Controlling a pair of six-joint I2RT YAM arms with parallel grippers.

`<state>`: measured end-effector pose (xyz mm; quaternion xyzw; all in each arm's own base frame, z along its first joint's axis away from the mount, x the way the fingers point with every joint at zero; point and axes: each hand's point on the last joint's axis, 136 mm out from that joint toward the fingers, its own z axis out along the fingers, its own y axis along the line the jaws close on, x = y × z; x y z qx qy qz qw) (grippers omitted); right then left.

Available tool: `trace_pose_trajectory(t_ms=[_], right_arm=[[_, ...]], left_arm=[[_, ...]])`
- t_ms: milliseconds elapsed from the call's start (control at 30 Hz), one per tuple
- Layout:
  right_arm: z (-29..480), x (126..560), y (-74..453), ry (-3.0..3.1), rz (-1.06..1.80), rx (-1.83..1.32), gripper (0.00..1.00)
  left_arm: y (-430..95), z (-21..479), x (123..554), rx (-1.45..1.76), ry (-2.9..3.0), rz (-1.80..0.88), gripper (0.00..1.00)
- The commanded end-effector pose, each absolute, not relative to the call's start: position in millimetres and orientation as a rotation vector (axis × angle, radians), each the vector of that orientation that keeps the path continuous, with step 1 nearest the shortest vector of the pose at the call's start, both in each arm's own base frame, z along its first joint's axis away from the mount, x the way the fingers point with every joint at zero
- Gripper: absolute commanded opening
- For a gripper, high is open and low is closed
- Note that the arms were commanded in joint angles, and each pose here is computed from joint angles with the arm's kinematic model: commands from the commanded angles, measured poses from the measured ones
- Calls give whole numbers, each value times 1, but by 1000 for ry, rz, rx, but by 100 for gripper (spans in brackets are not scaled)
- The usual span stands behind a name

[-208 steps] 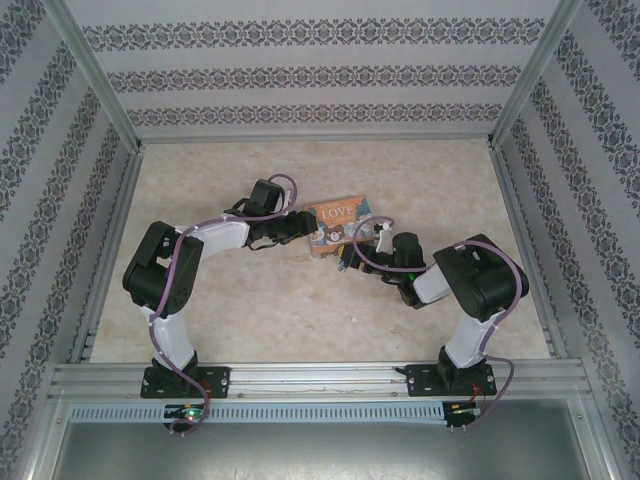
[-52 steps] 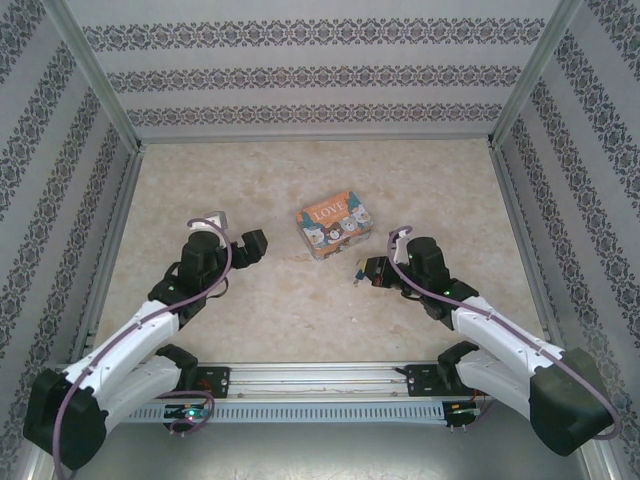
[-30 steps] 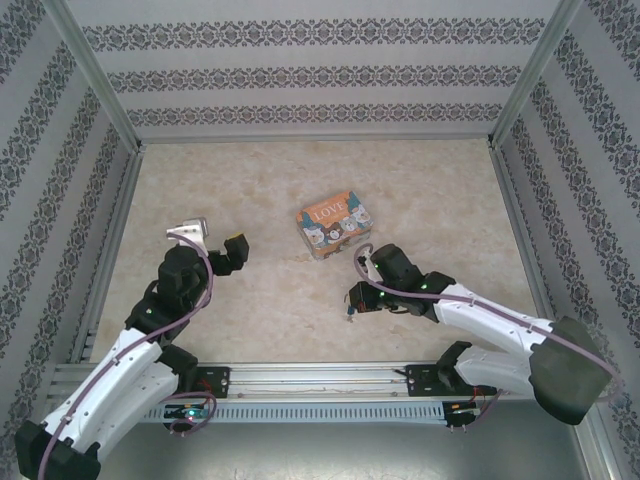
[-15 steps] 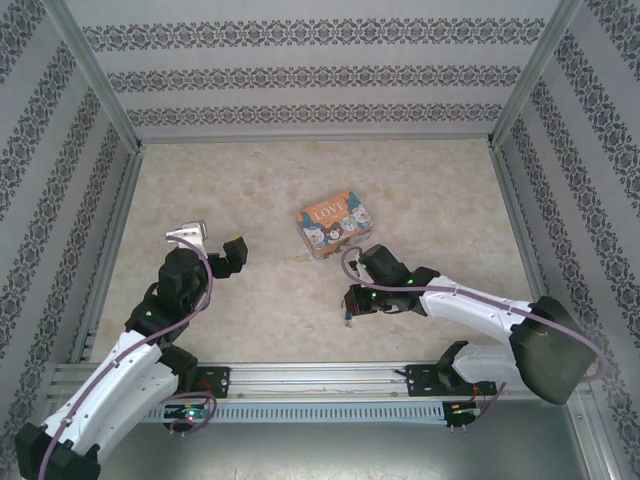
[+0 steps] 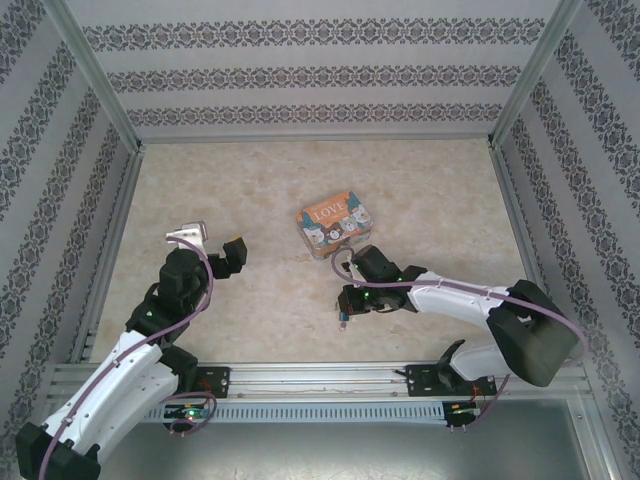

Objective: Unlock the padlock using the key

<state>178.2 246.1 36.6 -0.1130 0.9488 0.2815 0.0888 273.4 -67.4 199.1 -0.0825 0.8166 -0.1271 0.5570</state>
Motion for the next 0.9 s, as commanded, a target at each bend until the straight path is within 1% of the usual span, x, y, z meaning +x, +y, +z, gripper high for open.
trace_pose_trajectory(t_ms=[0, 467, 667, 867], right_arm=[[42, 182, 255, 2804, 875, -340, 0], [27, 182, 247, 2834, 817, -301, 0], [28, 184, 244, 2823, 802, -287, 7], [41, 189, 239, 2780, 791, -267, 17]], left_arm=[[-60, 195, 272, -214, 1932, -266, 99], [-60, 196, 273, -223, 1929, -274, 99], [-61, 198, 275, -220, 1929, -277, 99], [-61, 205, 276, -218, 1919, -278, 99]])
